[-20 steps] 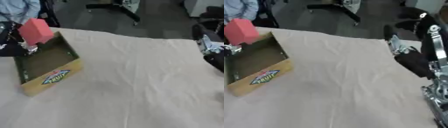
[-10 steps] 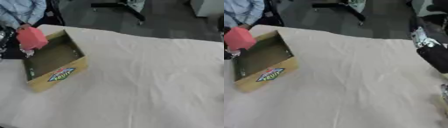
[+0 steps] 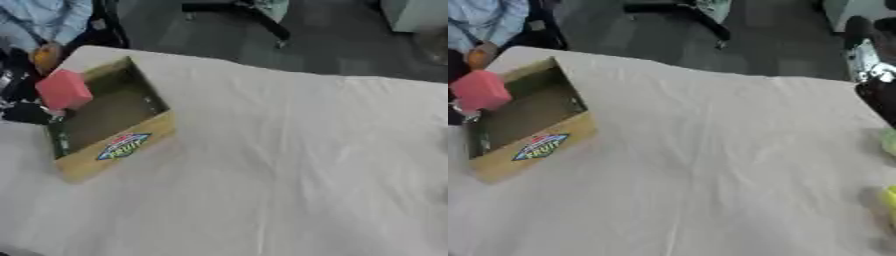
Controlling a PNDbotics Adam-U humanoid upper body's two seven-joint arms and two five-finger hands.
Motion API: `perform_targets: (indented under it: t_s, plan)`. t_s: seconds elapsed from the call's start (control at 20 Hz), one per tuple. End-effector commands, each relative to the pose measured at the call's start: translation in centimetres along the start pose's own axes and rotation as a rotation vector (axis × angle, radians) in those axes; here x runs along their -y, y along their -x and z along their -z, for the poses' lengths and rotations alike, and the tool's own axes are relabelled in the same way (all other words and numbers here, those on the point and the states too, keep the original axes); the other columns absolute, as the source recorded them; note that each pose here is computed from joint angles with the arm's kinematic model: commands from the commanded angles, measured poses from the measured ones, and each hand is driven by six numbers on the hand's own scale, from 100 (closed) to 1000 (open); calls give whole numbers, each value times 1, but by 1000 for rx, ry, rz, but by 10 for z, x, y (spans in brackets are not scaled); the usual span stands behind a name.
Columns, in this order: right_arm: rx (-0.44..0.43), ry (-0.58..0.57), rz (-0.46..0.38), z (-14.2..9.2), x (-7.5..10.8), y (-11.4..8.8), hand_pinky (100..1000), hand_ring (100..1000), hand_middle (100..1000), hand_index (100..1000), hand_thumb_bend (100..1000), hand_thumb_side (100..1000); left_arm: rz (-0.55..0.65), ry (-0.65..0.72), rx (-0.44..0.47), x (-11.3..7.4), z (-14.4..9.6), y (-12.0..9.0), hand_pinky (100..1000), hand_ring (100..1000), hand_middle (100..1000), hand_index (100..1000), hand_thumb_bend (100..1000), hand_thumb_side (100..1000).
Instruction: Pick up the objects with one hand, pass them to the other hand, and then place them into the box on the other side of the table.
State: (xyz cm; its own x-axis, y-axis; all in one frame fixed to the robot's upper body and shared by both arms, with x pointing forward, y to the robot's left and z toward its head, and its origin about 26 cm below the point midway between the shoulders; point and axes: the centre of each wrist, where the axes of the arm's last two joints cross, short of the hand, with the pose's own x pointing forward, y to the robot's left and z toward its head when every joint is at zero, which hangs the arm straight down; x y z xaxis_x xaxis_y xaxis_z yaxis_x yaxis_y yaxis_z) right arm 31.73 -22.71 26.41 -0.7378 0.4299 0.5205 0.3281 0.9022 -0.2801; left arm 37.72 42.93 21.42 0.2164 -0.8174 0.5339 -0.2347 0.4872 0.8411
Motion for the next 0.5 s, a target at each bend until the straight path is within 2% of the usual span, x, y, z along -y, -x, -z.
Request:
perform_targets:
  t_s: [0.05, 0.2, 0.3, 0.5]
  plan:
    - [15, 13, -26, 4, 7, -1, 810, 696, 723, 821, 365, 491, 22, -22, 24, -14, 3, -4, 606, 646, 541, 722, 784, 164]
    - [10, 14, -24, 3, 7, -1, 810, 695, 722, 821, 366, 492, 35, -23, 25, -14, 4, -3, 616, 674, 584, 812, 850, 238]
    - [10, 14, -23, 3, 7, -1, 810, 693, 720, 820, 366, 493, 43, -29, 21, -14, 4, -3, 616, 679, 591, 841, 902, 276]
    - [11, 13, -24, 4, 7, -1, 810, 692, 720, 820, 368, 493, 39, -33, 9, -14, 5, -2, 616, 674, 568, 846, 913, 265]
